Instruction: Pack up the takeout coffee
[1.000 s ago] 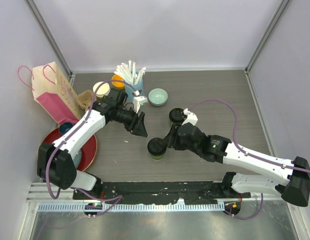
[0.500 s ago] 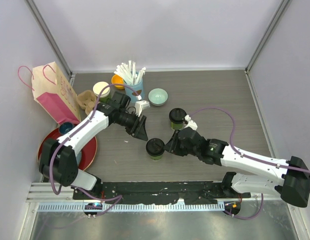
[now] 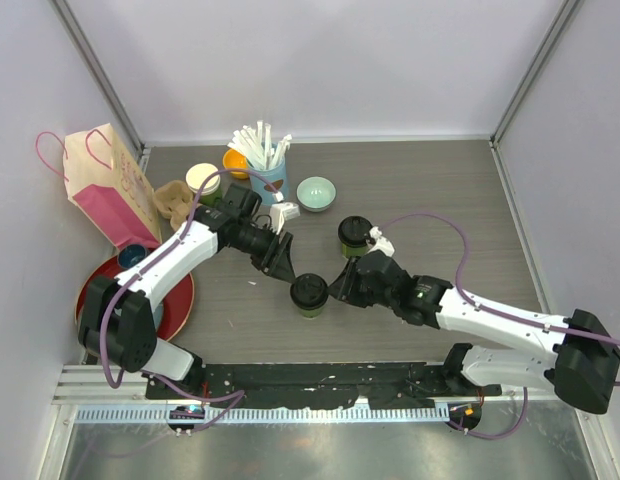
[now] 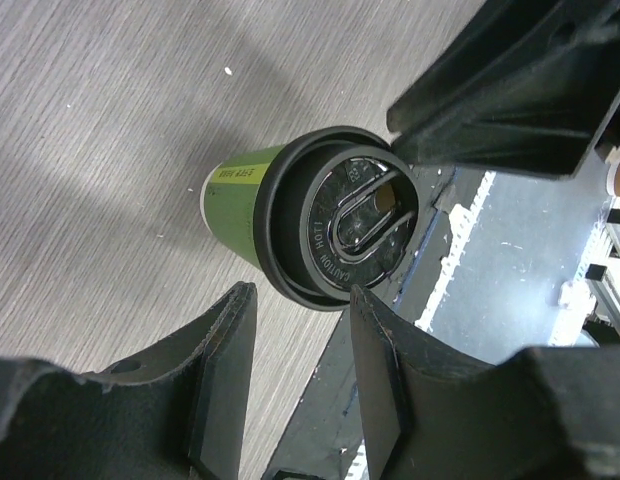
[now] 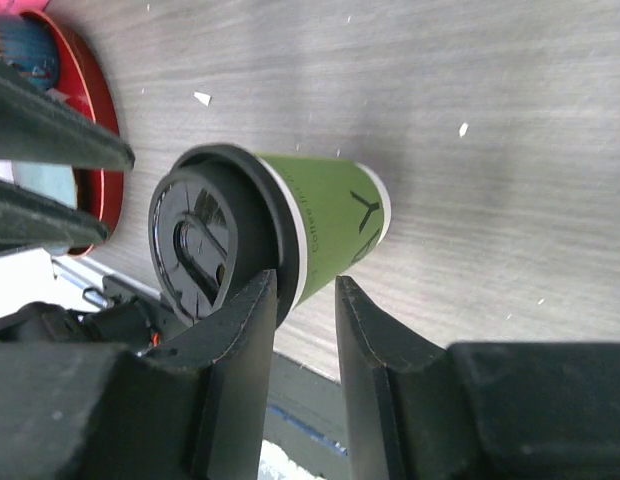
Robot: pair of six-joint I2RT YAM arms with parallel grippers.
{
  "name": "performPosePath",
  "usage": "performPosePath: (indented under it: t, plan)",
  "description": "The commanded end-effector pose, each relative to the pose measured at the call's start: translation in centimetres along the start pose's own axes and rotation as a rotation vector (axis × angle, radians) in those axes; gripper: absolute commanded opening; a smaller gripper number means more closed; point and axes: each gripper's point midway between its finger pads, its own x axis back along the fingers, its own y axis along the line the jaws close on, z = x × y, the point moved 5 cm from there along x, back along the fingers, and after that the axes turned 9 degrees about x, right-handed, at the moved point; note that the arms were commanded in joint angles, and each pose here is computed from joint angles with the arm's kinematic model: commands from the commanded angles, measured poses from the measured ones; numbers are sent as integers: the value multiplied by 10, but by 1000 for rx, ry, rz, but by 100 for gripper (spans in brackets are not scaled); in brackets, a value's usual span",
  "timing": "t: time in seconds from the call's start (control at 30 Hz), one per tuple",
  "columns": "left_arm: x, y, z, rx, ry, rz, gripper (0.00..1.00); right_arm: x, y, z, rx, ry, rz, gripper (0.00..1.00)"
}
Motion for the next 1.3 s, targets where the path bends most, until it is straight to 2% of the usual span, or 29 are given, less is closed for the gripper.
performPosePath:
  t: [0.0,0.2,0.43,0.67,0.73,0.8,0.87,0.97,1.2,1.27]
  plan:
    - [8,-7,-8,-57,-23,-2,46,-1,9,-34,77,-122,-20,36]
    - [14,-6,-9,-70,-44,-12,48,-12,11,-43,167,-101,-19,38]
    - [14,-1,-8,-59,-49,-24,48,-27,21,-61,195,-125,-58,39]
    - [13,-3,-8,-54,-56,-12,48,-32,28,-94,258,-145,-84,39]
    - [14,-4,-8,-57,-63,-14,48,-29,21,-100,266,-132,-30,40]
    - [15,-4,-8,-62,-69,-20,49,-20,17,-111,273,-171,33,40]
    - [15,-4,-8,-65,-78,-17,48,-7,9,-104,255,-146,68,40]
    - [11,-2,-9,-54,-82,-14,49,6,3,-80,204,-59,27,40]
    - [3,2,-10,-15,-56,1,48,21,3,-35,154,41,-17,61]
    - [2,2,-9,-17,-56,2,48,21,4,-22,132,64,-32,63]
